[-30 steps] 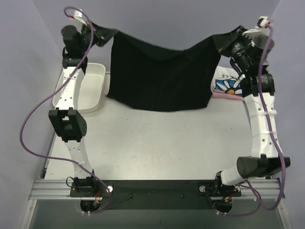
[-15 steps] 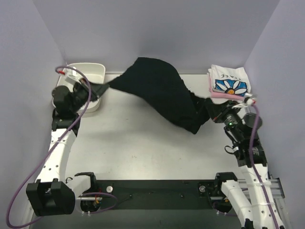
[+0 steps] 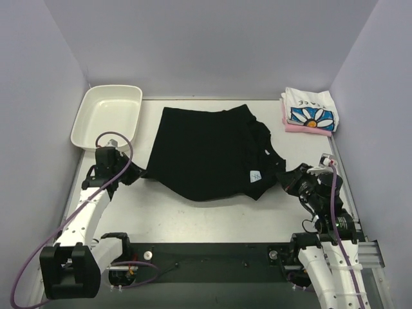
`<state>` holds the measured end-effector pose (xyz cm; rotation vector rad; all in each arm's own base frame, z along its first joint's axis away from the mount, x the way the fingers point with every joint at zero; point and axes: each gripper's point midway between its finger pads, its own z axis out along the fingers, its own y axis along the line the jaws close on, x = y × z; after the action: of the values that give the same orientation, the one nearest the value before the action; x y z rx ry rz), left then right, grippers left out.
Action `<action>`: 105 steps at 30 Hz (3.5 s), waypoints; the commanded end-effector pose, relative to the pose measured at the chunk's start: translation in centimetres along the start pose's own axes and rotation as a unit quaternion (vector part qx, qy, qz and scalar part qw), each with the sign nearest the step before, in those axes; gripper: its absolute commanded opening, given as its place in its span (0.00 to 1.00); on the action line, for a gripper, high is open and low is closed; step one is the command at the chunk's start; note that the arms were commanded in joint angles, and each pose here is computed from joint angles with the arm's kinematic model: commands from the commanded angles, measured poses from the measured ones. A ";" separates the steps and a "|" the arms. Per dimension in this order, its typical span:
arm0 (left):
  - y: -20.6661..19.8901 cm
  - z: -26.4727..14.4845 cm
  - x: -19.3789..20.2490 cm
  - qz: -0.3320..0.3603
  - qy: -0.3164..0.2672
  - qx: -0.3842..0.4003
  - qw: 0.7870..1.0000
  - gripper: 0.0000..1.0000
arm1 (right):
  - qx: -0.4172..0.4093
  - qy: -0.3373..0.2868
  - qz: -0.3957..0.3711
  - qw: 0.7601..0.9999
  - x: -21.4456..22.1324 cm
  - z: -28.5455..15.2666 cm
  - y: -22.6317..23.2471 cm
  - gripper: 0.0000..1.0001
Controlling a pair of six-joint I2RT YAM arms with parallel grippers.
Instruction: Fold and stack the t-shirts
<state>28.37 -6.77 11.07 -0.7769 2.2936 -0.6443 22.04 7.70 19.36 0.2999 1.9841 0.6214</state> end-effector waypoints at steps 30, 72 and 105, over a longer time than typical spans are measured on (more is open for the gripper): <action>2.4 -4.8 2.4 0.005 -0.026 -0.032 0.999 0.00 | 0.105 0.055 0.053 0.992 3.8 -1.5 -3.8 0.00; 2.1 -1.2 -0.9 -0.023 -0.054 -0.082 0.995 0.00 | 0.245 0.008 0.081 0.966 -0.4 -0.2 -7.1 0.00; -1.8 7.6 -4.3 -0.018 -0.050 -0.135 0.989 0.00 | 0.271 0.046 0.091 0.957 -3.5 8.6 -7.5 0.00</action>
<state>34.88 -7.40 6.95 -0.9460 2.3883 -0.3092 30.41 2.73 13.35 0.8106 2.2448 0.2150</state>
